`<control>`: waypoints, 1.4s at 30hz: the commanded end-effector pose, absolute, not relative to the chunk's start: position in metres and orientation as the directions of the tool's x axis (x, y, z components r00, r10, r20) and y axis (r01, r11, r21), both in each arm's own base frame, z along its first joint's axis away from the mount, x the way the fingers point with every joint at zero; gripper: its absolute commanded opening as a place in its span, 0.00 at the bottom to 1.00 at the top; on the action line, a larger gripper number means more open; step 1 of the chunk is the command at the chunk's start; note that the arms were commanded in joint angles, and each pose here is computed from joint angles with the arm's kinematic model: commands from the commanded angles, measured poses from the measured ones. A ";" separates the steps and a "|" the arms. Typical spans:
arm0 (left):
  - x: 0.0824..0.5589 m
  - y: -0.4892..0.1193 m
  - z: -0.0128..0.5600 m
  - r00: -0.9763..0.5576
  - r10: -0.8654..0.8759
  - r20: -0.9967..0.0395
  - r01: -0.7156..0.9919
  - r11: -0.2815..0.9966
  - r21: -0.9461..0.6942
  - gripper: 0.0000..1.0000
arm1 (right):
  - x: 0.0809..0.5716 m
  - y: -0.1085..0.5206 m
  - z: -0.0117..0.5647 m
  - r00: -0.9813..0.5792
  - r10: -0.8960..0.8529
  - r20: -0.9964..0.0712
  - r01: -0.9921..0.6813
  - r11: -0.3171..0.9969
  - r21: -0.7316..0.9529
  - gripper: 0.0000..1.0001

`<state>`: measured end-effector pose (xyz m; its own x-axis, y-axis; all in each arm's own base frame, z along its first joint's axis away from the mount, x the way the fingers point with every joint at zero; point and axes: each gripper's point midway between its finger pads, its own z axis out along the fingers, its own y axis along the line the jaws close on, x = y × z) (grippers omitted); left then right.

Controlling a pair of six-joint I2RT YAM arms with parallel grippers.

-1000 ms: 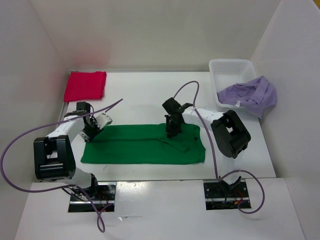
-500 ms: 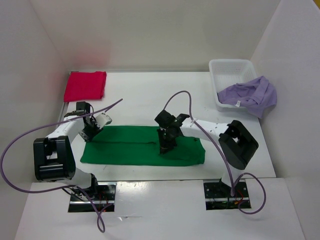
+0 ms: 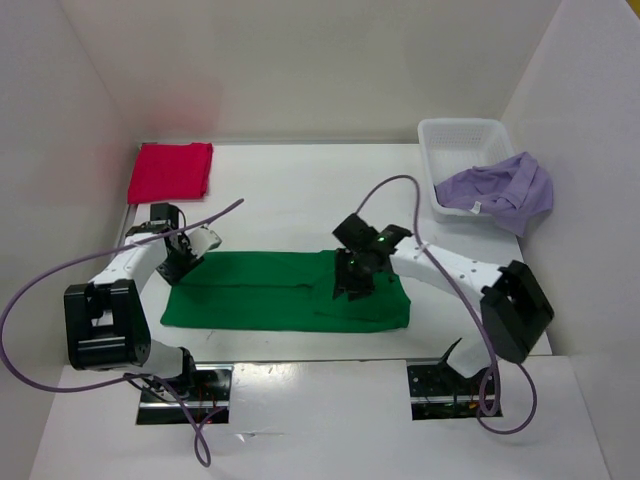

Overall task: Fold and stack the t-shirts
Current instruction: Fold the other side of the tshirt into a rectangle, then rotate the tshirt 90 degrees

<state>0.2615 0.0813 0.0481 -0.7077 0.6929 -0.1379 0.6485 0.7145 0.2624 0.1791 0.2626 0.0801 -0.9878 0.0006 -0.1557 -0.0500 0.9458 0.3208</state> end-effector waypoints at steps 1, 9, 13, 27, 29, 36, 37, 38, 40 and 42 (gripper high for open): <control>0.250 0.079 0.060 -0.707 0.696 -0.126 0.658 0.713 0.244 0.45 | 0.215 0.213 0.092 -0.937 0.250 -0.245 0.172 0.938 0.302 0.48; 0.224 0.079 0.064 -0.670 0.739 -0.076 0.717 0.670 0.194 0.58 | 0.213 0.141 0.099 -0.760 0.590 -0.274 0.479 0.793 0.377 0.55; 0.272 0.089 0.099 -0.721 0.656 -0.226 0.579 0.748 0.325 0.60 | 0.195 0.126 0.088 -0.660 0.714 -0.232 0.593 0.685 0.422 0.55; 0.360 0.115 0.041 -0.814 0.518 -0.262 0.400 0.827 0.395 0.69 | 0.164 0.116 0.017 -0.677 0.724 -0.129 0.704 0.689 0.172 0.70; 0.355 0.112 0.030 -0.821 0.511 -0.255 0.403 0.835 0.375 0.70 | 0.160 0.119 0.004 -0.693 0.712 -0.109 0.700 0.702 0.135 0.70; 0.331 0.120 0.003 -0.846 0.495 -0.198 0.409 0.841 0.355 0.69 | 0.160 0.119 -0.010 -0.733 0.674 -0.090 0.675 0.737 0.033 0.35; 0.324 0.120 0.000 -0.849 0.494 -0.185 0.419 0.844 0.334 0.69 | 0.165 0.118 -0.009 -0.731 0.673 -0.112 0.675 0.737 0.027 0.27; 0.322 0.124 -0.001 -0.856 0.480 -0.190 0.405 0.853 0.328 0.69 | 0.170 0.120 -0.008 -0.737 0.666 -0.114 0.667 0.744 0.030 0.22; 0.310 0.125 -0.005 -0.868 0.469 -0.161 0.408 0.861 0.304 0.69 | 0.169 0.120 -0.012 -0.742 0.663 -0.100 0.668 0.744 -0.012 0.06; 0.297 0.126 -0.009 -0.880 0.458 -0.128 0.412 0.868 0.277 0.69 | 0.169 0.121 -0.015 -0.776 0.625 -0.081 0.629 0.777 -0.033 0.00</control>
